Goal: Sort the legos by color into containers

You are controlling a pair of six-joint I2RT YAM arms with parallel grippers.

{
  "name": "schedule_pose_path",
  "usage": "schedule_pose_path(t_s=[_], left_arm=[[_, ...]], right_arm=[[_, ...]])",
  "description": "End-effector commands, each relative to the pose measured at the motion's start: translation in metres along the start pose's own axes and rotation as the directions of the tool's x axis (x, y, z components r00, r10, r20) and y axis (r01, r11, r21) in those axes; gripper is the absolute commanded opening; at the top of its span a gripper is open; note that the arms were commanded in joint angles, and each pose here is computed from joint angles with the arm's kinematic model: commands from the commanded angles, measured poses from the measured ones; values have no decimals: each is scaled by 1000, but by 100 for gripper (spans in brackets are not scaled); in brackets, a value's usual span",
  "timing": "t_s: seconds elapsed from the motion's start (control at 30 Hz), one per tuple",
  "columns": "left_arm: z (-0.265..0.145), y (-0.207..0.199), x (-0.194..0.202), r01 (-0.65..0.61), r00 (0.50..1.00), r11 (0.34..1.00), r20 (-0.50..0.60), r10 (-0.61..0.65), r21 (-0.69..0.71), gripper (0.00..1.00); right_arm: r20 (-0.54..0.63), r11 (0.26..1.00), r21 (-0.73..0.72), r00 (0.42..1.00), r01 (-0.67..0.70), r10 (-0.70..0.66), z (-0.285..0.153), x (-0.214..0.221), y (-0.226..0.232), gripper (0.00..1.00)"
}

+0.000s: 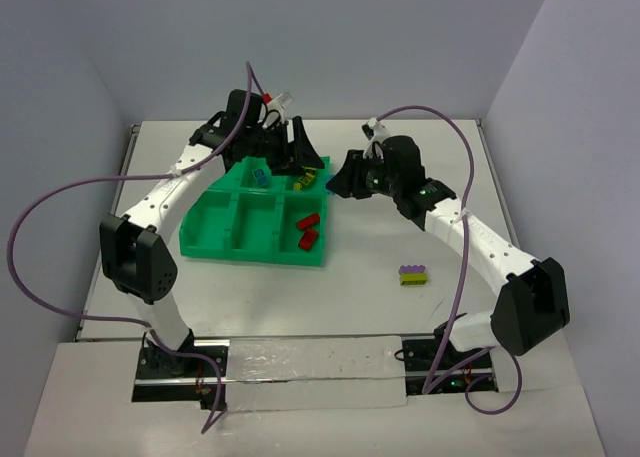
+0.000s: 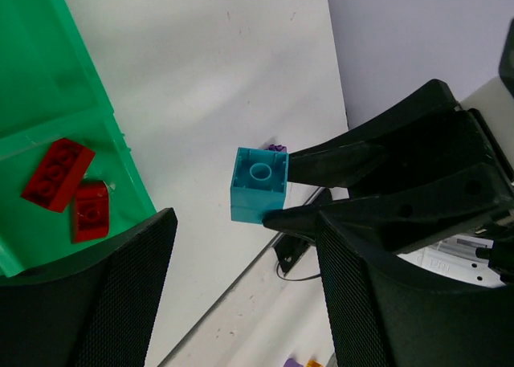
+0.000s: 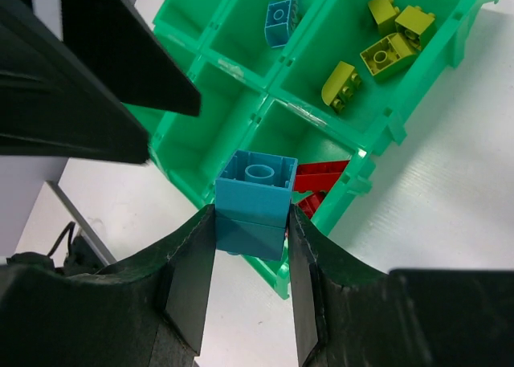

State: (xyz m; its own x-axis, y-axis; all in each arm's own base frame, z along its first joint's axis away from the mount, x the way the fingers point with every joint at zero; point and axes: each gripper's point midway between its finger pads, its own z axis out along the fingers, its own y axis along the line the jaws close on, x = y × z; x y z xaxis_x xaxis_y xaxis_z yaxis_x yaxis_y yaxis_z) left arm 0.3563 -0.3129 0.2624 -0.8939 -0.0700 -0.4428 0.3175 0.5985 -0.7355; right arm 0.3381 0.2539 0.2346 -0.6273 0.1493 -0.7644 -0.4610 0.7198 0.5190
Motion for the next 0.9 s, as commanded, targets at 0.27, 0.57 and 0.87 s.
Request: schedule_pose_path(t_s=[0.27, 0.57, 0.87], left_arm=[[31, -19, 12, -26, 997, 996, -70, 32, 86, 75], [37, -18, 20, -19, 994, 996, -105, 29, 92, 65], [37, -22, 21, -12, 993, 993, -117, 26, 116, 5]], right_arm=[[69, 993, -72, 994, 89, -84, -12, -24, 30, 9], [77, 994, -61, 993, 92, -87, -12, -25, 29, 9], [80, 995, -53, 993, 89, -85, -11, -26, 28, 9]])
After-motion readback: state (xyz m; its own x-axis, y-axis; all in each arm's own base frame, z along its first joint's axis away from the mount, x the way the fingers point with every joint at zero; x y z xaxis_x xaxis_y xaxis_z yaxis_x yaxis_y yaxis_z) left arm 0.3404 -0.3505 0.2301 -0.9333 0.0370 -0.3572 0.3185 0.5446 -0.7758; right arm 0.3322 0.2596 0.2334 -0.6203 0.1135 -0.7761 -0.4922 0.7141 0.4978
